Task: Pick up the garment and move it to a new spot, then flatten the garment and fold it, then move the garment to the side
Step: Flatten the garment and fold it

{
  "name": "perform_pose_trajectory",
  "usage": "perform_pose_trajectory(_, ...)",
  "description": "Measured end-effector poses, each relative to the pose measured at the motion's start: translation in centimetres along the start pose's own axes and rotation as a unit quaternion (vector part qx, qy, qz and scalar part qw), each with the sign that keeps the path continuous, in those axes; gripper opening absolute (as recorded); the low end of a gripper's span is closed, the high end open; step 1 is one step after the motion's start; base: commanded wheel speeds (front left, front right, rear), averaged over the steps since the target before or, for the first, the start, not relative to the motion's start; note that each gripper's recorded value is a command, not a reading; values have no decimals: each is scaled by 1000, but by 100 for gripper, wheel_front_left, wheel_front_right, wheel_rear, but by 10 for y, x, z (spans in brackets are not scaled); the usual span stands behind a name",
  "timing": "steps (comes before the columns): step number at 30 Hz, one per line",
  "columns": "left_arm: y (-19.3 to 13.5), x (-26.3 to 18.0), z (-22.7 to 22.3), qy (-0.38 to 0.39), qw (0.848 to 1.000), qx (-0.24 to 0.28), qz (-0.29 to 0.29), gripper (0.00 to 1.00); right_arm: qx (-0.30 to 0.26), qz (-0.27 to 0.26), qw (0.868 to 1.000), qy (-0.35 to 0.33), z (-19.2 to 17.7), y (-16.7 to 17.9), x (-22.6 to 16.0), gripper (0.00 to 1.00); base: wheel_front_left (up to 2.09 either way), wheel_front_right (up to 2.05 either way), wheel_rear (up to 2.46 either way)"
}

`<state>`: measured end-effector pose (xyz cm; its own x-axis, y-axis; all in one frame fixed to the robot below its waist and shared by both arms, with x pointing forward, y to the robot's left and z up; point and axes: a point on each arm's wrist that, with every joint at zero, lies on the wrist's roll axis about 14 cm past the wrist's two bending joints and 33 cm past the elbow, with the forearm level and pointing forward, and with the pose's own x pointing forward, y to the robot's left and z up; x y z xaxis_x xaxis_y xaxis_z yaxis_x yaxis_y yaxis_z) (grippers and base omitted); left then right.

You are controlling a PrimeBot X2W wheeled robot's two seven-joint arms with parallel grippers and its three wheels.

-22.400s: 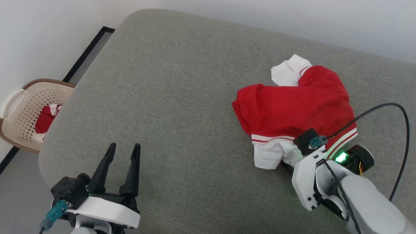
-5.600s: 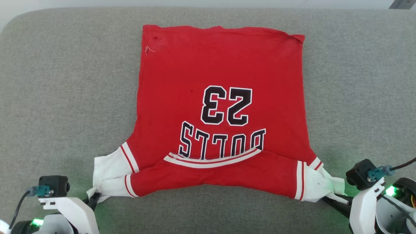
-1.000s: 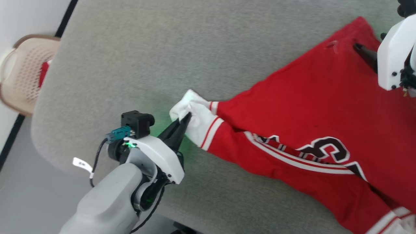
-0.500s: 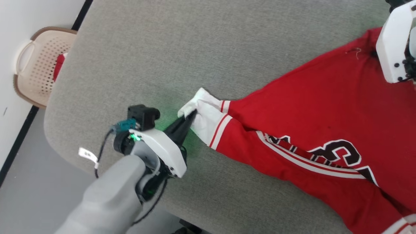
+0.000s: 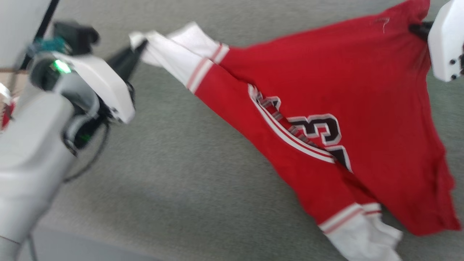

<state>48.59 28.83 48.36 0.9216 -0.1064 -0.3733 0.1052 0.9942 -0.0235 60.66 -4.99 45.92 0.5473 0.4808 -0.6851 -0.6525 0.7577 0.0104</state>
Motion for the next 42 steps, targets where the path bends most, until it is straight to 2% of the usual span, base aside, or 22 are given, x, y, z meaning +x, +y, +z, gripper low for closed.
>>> perform_pose_trajectory(8, -19, 20, 96, -39, 997, 60, -37, 0, 13, -70, 992, -108, 38, -44, -86, 0, 0, 0, 0)
perform_pose_trajectory(18, -47, 24, 205, -121, 987, 94, -40, 0, 10, -149, 967, -205, 80, -72, -177, 0, 0, 0, 0)
perform_pose_trajectory(21, -49, 25, 226, -139, 985, 95, -35, 0, 11, -162, 961, -223, 89, -75, -188, 0, 0, 0, 0)
perform_pose_trajectory(27, -42, 34, 246, -158, 983, 94, -7, 0, 22, -178, 956, -232, 96, -83, -183, 0, 0, 0, 0)
perform_pose_trajectory(30, -37, 39, 267, -193, 977, 90, 16, 0, 18, -199, 946, -254, 110, -93, -180, 0, 0, 0, 0)
perform_pose_trajectory(32, -36, 39, 288, -235, 966, 103, 35, 0, 14, -215, 936, -279, 123, -101, -178, 0, 0, 0, 0)
perform_pose_trajectory(34, -35, 38, 313, -282, 954, 91, 49, 0, 5, -236, 923, -305, 136, -110, -178, 0, 0, 0, 0)
perform_pose_trajectory(35, -37, 35, 326, -311, 942, 108, 55, 0, 4, -243, 914, -324, 145, -114, -179, 0, 0, 0, 0)
perform_pose_trajectory(38, -41, 26, 357, -390, 910, 120, 73, 0, -9, -272, 882, -385, 167, -126, -186, 0, 0, 0, 0)
perform_pose_trajectory(40, -43, 19, 373, -434, 889, 123, 76, 0, -26, -285, 866, -411, 177, -129, -187, 0, 0, 0, 0)
perform_pose_trajectory(41, -43, 11, 383, -459, 875, 131, 79, 0, -27, -286, 862, -417, 179, -128, -177, 0, 0, 0, 0)
perform_pose_trajectory(42, -43, 10, 384, -462, 874, 132, 77, 0, -32, -287, 864, -413, 179, -127, -170, 0, 0, 0, 0)
